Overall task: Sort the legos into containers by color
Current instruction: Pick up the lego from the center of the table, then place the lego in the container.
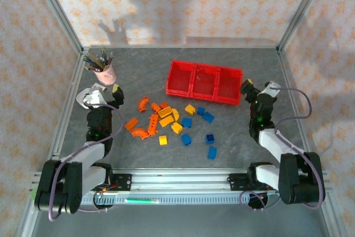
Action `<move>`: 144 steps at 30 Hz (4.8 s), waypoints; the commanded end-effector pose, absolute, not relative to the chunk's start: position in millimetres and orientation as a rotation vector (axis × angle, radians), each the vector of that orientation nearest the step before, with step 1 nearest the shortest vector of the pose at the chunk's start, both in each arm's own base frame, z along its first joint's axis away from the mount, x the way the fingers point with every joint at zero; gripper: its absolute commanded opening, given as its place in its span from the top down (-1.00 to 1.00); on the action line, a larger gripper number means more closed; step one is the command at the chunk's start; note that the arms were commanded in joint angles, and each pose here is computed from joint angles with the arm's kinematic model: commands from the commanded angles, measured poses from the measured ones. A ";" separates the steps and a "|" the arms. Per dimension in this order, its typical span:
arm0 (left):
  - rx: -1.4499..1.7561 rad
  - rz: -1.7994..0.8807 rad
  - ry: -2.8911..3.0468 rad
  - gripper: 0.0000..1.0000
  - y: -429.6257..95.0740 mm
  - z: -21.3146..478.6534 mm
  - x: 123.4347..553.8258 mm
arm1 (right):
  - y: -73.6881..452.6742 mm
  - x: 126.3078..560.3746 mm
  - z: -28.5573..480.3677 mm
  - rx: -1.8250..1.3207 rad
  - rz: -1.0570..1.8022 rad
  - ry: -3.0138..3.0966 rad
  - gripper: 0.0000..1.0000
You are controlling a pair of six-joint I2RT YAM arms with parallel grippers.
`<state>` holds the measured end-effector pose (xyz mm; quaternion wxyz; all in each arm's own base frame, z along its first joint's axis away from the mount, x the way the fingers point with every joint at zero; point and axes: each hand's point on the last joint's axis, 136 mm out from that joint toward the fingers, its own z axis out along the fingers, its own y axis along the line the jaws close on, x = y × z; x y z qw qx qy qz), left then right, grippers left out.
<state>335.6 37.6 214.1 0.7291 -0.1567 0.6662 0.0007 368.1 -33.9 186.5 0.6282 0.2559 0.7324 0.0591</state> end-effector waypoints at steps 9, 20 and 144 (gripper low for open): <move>-0.641 -0.404 1.504 -0.99 23.8 206.3 329.2 | 6.1 347.3 147.1 0.703 0.376 1.994 -0.99; -0.582 -0.679 1.768 -0.99 -34.3 180.4 321.8 | 67.6 327.6 130.3 0.484 0.402 2.265 -0.99; -0.280 -0.752 2.070 -0.98 -154.3 181.3 310.0 | 246.4 379.8 168.2 -0.060 0.277 2.357 -0.26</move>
